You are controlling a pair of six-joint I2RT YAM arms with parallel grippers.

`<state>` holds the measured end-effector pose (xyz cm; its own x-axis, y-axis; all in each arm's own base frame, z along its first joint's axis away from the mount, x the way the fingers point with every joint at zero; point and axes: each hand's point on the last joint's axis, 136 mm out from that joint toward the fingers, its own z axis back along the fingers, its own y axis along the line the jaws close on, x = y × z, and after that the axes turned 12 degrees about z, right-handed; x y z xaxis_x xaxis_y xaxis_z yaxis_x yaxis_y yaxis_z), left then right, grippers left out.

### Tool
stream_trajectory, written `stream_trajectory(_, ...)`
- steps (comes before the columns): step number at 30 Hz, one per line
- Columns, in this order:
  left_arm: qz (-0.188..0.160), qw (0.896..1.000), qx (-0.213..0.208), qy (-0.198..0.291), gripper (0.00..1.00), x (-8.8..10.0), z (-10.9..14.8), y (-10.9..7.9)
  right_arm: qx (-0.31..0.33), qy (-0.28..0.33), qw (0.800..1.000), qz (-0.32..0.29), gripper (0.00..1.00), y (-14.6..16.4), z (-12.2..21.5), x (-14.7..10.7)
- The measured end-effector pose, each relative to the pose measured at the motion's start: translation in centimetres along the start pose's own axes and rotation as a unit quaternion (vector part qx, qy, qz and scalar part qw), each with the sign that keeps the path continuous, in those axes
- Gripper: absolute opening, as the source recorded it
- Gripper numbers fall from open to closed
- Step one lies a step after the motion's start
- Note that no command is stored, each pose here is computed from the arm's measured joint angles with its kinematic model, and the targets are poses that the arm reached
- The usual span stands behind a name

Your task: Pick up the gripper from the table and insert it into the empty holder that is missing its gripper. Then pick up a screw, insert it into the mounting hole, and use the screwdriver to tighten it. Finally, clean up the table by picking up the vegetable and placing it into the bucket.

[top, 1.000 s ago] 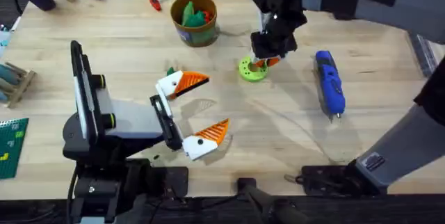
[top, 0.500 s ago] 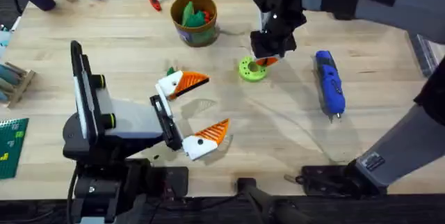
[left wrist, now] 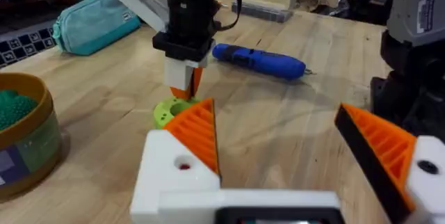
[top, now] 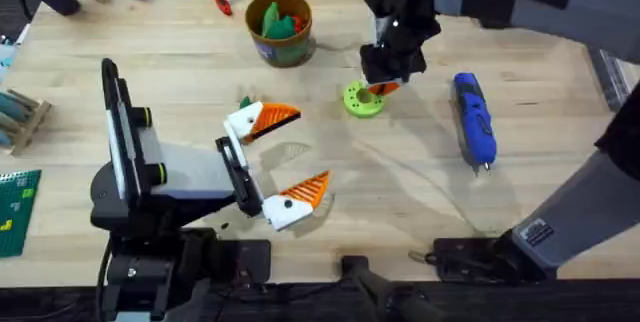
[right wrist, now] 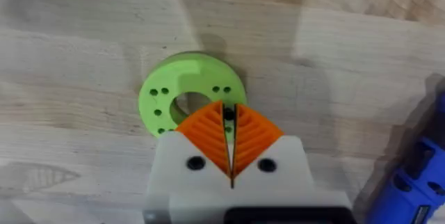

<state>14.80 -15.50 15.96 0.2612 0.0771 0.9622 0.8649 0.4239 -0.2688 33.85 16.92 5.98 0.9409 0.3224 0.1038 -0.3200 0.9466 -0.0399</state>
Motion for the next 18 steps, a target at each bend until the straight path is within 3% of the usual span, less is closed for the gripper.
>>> stream_trajectory(7,0.000,1.000,0.000,0.000,0.986,0.0,0.0,0.0,0.001,-0.006,1.000,0.000,0.006,0.0,0.4,0.1)
stream_trajectory(18,0.000,1.000,0.000,0.000,0.986,0.0,0.0,0.0,0.007,-0.048,0.999,-0.001,0.006,-0.2,4.4,0.1)
